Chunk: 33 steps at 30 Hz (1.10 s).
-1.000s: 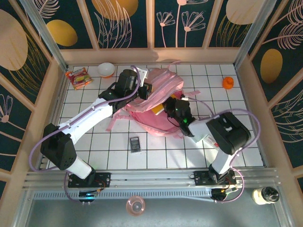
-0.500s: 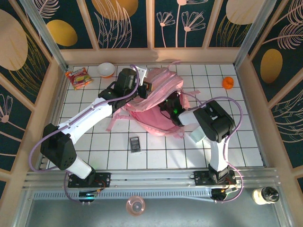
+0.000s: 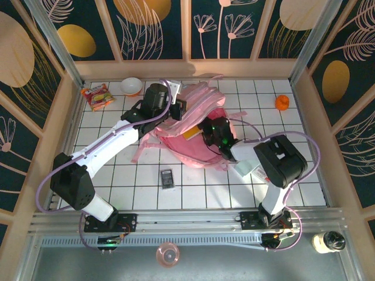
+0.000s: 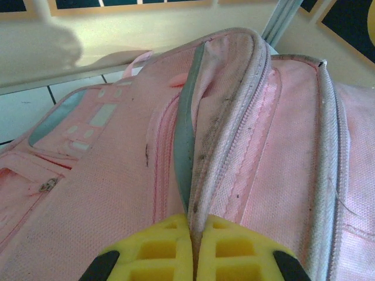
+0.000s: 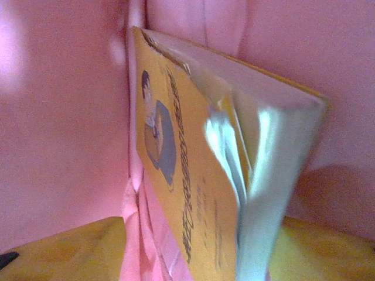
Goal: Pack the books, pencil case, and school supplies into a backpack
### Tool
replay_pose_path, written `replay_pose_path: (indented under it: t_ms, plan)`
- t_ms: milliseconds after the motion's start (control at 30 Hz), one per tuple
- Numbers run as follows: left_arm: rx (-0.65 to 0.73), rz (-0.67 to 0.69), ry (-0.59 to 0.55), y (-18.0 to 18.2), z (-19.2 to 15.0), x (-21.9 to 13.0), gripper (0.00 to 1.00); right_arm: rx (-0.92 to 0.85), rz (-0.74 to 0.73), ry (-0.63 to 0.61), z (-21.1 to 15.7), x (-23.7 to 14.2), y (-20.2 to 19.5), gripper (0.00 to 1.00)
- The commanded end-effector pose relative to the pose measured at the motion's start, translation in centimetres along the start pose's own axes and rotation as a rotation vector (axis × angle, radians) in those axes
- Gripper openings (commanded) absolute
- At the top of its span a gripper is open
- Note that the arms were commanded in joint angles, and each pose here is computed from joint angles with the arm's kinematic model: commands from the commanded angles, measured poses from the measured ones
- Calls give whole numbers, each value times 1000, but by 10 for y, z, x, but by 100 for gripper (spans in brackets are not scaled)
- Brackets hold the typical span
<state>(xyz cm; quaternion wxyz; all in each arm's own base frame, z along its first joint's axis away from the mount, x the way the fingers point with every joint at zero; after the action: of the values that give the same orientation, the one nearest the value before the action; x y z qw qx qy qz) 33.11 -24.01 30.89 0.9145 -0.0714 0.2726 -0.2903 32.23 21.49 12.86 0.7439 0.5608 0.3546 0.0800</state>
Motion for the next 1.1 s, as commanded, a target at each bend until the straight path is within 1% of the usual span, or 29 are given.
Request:
replay_pose_path:
  t_ms: [0,133,300,400,467,567,633,733,867,933,967,1033,1067]
  plan:
    - [-16,-3,-185,0,40,-16,0,-33,-42,8,2,-20,-9,63]
    - [-13,3,-172,2,35,-14,0,-70,-47,-1,1,-50,-16,63]
    - [5,-16,-148,4,23,-10,0,-199,-62,-40,6,-95,0,63]
    - [50,-64,-118,3,10,-3,0,-245,-69,-114,14,-129,9,63]
    - [105,-88,-86,0,-3,5,0,-254,-75,-201,31,-154,9,62]
    - [239,-101,7,-9,-30,23,0,-275,-90,-317,50,-186,10,62]
    - [297,-105,83,-14,-51,38,0,-308,-76,-372,58,-203,13,62]
    - [341,-117,177,-12,-84,57,0,-409,-64,-406,62,-216,20,62]
    - [411,-91,314,-3,-142,81,0,-539,-71,-415,63,-221,27,62]
    - [440,-87,380,-1,-164,88,0,-582,-59,-414,62,-221,30,62]
    - [444,-84,406,0,-173,91,0,-609,-42,-409,62,-221,32,62]
    - [429,-89,420,0,-178,91,0,-662,-13,-397,60,-219,35,61]
    - [417,-89,406,-1,-175,89,6,-697,8,-388,59,-219,37,61]
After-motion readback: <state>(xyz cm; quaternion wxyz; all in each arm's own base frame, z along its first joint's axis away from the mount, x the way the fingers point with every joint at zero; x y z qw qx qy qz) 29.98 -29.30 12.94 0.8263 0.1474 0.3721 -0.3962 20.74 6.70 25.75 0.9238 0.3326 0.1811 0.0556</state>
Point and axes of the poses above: each hand's point on the last joint's axis, 136 mm out from that joint toward the fingers, its own x axis out along the fingers, its own y axis along the line the jaws close on, z = x × y, the point moved 9 cm from there along -x, back along the fingers, and after that the axes turned 1 degree about -x, right-handed, at the moved point
